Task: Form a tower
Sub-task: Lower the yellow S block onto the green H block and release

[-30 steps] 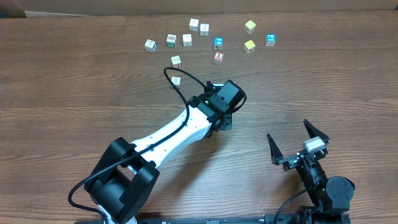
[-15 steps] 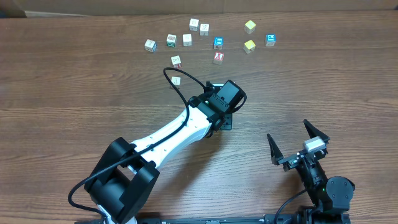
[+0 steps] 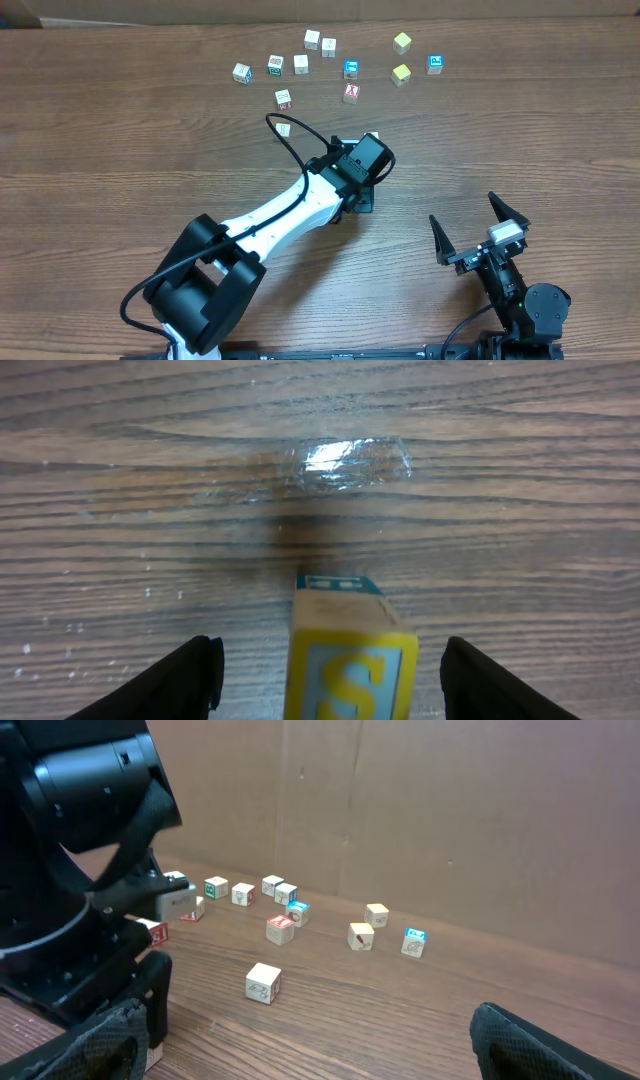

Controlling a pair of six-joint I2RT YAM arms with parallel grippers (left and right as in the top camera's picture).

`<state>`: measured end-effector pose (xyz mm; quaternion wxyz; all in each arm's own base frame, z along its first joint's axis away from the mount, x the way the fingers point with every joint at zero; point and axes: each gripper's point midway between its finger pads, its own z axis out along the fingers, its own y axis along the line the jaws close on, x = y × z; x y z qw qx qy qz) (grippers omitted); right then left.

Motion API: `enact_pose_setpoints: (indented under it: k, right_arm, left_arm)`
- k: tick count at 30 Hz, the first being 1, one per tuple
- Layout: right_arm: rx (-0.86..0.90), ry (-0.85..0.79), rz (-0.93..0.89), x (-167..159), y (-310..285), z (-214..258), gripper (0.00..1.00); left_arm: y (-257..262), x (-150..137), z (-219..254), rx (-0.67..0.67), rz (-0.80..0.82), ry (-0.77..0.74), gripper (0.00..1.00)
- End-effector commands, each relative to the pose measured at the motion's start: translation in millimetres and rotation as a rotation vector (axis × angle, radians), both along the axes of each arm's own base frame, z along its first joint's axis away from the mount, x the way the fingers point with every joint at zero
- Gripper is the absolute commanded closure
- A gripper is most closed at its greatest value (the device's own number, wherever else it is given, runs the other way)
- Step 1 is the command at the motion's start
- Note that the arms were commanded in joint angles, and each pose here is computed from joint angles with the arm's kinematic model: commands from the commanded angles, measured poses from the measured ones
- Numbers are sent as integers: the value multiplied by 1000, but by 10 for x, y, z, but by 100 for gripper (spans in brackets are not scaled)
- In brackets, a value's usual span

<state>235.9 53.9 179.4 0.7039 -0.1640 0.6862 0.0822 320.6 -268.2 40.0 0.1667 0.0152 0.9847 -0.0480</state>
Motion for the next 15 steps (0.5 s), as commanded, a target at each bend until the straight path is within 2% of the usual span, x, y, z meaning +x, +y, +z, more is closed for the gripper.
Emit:
enact_pose_setpoints:
  k: [1, 5, 15]
  right_arm:
    - [5, 1, 0, 0, 2, -25, 0]
    - [5, 1, 0, 0, 2, -25, 0]
    - [5, 1, 0, 0, 2, -25, 0]
  left_arm:
    - [-10, -27, -111, 12, 0, 11, 34]
    - [-24, -58, -216, 14, -6, 39, 42]
    - [-35, -63, -233, 10, -7, 44, 52]
